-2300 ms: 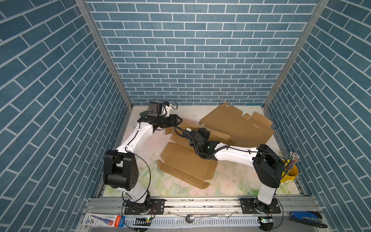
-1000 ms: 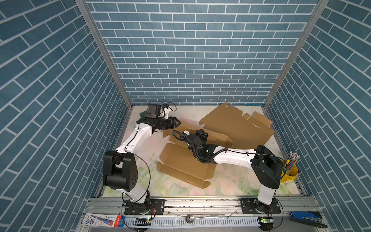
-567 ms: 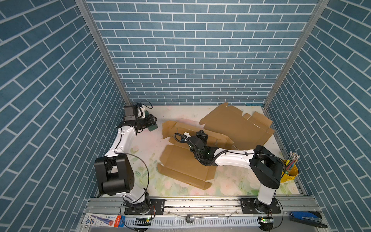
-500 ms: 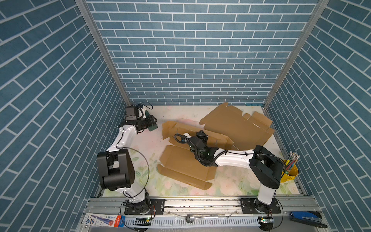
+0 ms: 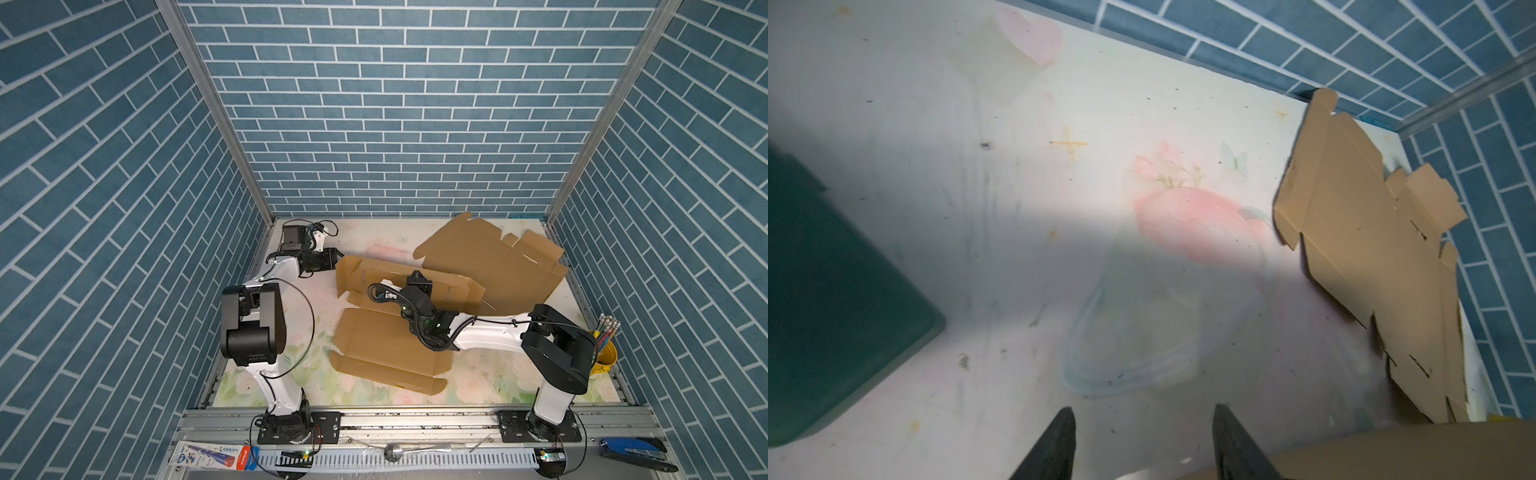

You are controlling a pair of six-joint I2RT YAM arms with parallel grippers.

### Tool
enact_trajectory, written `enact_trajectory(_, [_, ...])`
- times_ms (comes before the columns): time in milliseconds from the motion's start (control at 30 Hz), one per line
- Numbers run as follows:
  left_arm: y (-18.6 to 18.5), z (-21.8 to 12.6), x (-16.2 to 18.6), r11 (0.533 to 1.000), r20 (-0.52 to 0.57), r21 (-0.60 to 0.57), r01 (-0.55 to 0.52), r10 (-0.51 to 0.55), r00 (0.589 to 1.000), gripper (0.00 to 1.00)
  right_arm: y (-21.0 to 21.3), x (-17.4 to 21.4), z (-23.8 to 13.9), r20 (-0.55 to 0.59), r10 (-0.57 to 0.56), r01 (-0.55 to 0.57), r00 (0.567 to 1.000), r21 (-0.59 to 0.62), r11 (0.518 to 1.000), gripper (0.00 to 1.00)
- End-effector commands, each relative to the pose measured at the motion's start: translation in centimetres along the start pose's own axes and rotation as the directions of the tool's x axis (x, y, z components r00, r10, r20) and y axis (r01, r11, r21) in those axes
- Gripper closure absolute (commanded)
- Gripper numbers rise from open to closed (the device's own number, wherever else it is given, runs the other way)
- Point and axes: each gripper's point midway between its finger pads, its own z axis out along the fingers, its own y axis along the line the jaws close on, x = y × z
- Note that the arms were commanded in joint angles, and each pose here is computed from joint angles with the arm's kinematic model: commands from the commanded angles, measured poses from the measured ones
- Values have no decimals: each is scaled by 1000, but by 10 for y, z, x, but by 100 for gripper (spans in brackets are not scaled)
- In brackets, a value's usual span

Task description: Fold the paper box

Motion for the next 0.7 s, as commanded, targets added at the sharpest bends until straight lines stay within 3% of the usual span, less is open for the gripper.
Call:
enact_trajectory(0, [-25, -9, 8, 996, -9, 70, -48, 49, 999, 46, -18, 3, -1, 13, -16, 15, 1000, 50, 999, 100])
enact_trajectory(300, [-48, -22, 50, 1000, 11, -16, -20, 21, 1000, 46, -12, 10, -2, -17, -55, 56, 998, 30, 998, 100])
enact_trajectory(667, [-41, -32, 78, 996, -26, -88, 18, -20, 999, 41, 2, 2, -5, 4, -77, 77, 997, -8, 997, 100])
